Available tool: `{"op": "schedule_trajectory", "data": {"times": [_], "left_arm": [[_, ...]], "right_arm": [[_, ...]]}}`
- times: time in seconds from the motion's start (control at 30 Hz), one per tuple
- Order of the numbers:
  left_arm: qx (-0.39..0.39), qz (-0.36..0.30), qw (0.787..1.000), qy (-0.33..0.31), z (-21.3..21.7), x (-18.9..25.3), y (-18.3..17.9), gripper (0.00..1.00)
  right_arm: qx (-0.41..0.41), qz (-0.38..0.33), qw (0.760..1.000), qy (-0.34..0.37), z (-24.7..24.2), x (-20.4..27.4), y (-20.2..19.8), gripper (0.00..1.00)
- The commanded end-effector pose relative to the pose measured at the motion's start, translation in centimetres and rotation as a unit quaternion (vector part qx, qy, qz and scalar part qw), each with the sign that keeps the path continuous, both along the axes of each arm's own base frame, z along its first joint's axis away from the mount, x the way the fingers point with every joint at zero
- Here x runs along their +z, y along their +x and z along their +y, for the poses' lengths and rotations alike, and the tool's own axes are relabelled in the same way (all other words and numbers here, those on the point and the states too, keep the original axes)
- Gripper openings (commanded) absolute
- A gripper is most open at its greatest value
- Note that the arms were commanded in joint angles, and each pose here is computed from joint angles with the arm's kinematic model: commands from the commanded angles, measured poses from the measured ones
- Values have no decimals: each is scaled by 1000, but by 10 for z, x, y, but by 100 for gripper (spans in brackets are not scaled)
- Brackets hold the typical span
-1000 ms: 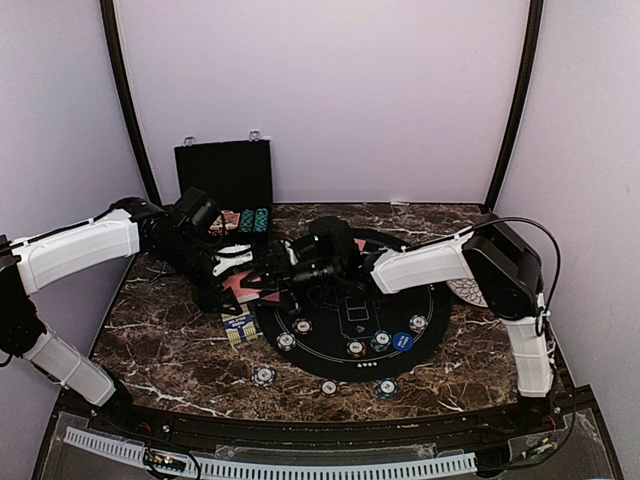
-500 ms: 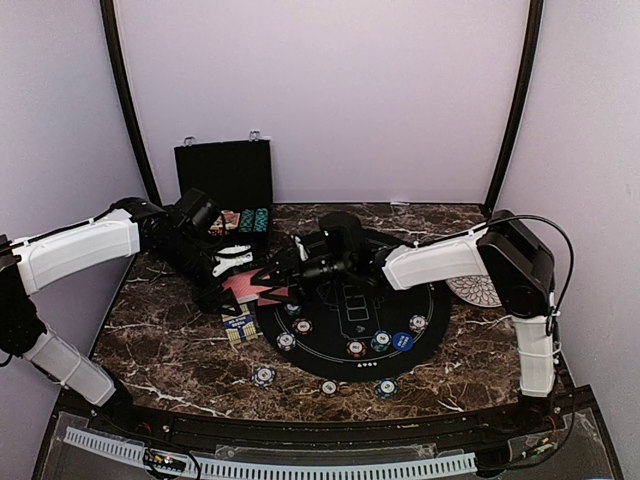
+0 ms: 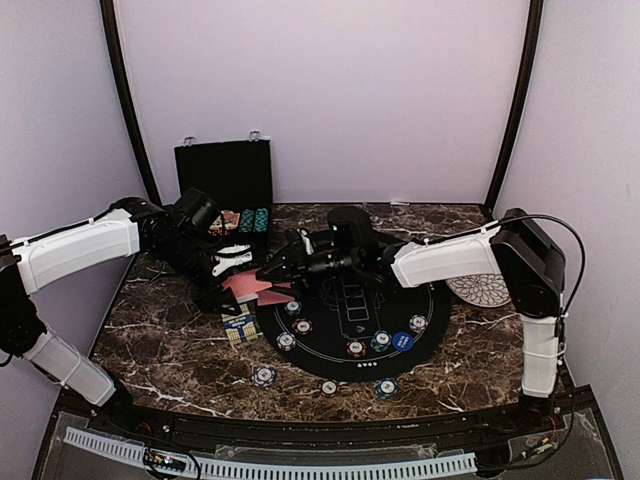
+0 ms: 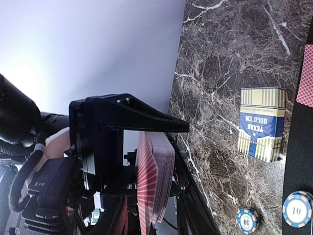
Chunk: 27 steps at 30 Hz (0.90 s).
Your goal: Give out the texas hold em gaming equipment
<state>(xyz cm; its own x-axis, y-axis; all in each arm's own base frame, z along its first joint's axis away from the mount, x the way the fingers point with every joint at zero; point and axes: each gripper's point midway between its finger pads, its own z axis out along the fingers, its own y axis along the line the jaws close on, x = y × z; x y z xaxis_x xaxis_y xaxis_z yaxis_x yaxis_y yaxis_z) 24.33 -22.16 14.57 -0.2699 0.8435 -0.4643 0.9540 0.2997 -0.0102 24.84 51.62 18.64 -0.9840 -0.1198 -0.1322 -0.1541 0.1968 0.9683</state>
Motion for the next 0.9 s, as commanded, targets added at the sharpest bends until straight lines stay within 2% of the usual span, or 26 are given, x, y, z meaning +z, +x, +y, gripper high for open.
{"op": "schedule_trajectory", "data": {"times": [0.0, 0.27, 0.5, 0.87], "left_arm": [[-3, -11, 1000, -17, -6, 13, 4, 0], [-2, -14, 1000, -14, -4, 13, 5, 0], [-1, -14, 1000, -10, -3, 12, 5, 0], [-4, -12, 1000, -7, -1, 11, 2, 0]], "right_arm": [[-2, -19, 999, 31, -2, 26, -2, 28], [0, -16, 999, 30, -5, 25, -5, 1], [-17, -18, 999, 21, -27, 26, -2, 0], [-77, -2, 996, -33, -113, -6, 7, 0]]}}
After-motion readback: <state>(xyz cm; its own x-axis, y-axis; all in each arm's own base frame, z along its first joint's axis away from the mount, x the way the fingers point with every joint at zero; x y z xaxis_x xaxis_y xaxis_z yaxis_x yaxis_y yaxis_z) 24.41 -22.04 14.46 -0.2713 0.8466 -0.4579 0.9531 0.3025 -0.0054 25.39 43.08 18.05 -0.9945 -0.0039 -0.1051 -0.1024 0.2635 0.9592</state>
